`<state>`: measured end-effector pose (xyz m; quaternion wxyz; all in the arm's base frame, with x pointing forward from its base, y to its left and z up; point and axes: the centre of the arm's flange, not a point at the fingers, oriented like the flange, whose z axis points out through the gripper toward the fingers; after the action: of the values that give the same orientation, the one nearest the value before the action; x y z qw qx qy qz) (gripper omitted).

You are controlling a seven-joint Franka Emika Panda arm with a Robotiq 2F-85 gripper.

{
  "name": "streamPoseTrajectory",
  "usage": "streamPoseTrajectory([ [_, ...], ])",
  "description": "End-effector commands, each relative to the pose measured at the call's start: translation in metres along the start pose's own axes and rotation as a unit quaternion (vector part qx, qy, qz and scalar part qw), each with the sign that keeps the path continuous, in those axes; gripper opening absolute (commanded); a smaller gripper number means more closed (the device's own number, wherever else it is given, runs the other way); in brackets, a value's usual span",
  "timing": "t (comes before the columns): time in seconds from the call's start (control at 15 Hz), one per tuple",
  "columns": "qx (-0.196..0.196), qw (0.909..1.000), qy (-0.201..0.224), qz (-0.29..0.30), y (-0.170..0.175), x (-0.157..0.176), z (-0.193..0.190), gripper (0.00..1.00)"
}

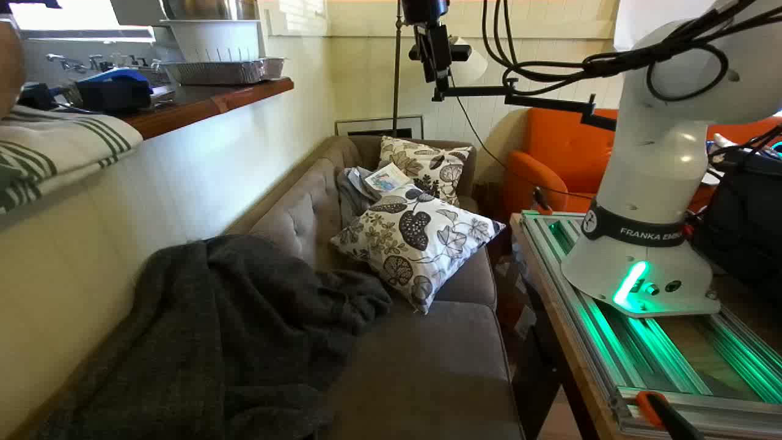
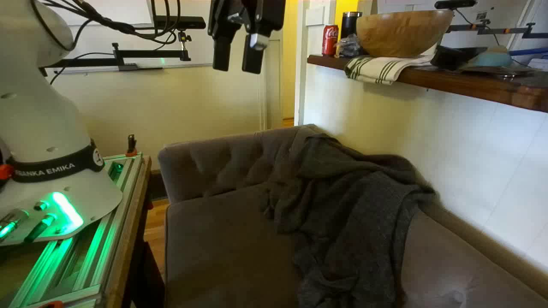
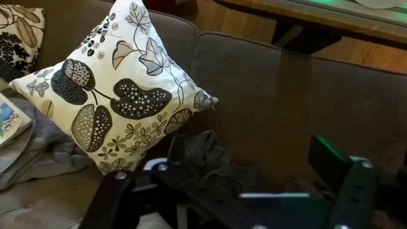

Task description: Move the right end of the blanket to the right

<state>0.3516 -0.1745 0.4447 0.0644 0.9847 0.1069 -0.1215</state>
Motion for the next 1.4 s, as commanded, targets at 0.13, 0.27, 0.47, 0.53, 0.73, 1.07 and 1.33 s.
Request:
streamPoseTrajectory([
  [0.13, 0.000, 1.0000, 0.000, 0.000, 0.000, 0.000, 0.000, 1.00],
  [0.27, 0.000, 1.0000, 0.000, 0.000, 0.000, 0.000, 0.000, 1.00],
  [0.47, -0.009, 0.9988, 0.023, -0.042, 0.003, 0.053, 0.005, 1.00],
  [0.53, -0.006, 0.9978, 0.039, -0.053, 0.007, 0.071, 0.009, 1.00],
  [0.73, 0.001, 0.9870, 0.056, -0.151, 0.028, 0.127, 0.033, 1.00],
  [1.07, 0.018, 0.9583, 0.066, -0.277, 0.090, 0.176, 0.094, 1.00],
  [1.33, 0.067, 0.9271, 0.085, -0.359, 0.111, 0.202, 0.161, 1.00],
])
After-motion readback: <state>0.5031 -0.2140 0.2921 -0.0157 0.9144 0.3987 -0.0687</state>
